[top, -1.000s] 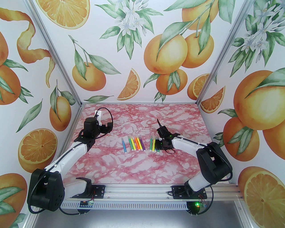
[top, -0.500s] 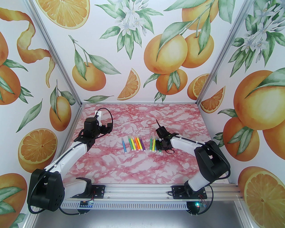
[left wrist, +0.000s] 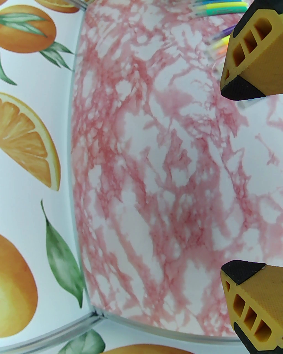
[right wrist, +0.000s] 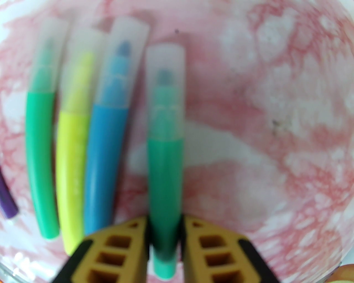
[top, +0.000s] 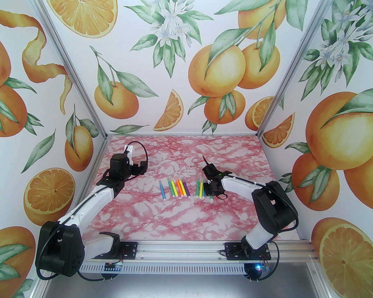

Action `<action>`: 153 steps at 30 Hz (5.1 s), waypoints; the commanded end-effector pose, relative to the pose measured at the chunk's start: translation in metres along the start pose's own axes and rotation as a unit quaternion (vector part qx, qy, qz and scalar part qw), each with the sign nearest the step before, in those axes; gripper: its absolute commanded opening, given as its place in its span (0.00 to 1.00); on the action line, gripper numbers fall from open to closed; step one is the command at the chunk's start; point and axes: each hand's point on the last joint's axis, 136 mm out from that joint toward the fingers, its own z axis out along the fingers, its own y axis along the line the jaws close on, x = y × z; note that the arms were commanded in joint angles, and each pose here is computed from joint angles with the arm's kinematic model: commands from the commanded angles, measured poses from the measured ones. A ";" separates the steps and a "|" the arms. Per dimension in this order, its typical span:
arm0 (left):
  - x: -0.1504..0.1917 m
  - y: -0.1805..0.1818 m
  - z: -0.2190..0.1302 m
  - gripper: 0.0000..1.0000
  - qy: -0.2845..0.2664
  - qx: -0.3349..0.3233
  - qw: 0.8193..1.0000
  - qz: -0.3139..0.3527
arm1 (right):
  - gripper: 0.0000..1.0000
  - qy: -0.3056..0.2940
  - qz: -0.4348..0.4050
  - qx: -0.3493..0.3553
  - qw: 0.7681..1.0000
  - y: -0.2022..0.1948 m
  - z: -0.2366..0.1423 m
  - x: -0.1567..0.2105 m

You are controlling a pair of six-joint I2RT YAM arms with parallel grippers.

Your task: Open the pen caps

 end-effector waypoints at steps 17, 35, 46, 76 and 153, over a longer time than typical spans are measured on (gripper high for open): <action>-0.026 -0.036 -0.005 1.00 -0.012 0.100 0.994 -0.046 | 0.10 -0.047 0.003 0.013 0.999 -0.003 -0.025 -0.023; -0.031 -0.080 -0.008 0.99 0.030 0.226 0.966 -0.124 | 0.02 -0.210 -0.111 -0.196 0.951 0.071 -0.099 -0.069; -0.034 -0.123 -0.016 0.92 0.046 0.353 0.921 -0.155 | 0.02 -0.261 -0.188 -0.301 0.898 0.127 -0.124 -0.071; -0.023 -0.199 -0.025 0.57 0.133 0.495 0.845 -0.154 | 0.01 -0.270 -0.251 -0.384 0.847 0.196 -0.136 -0.064; -0.032 -0.205 -0.019 0.00 0.126 0.467 0.859 -0.165 | 0.07 -0.269 -0.243 -0.398 0.843 0.197 -0.119 -0.054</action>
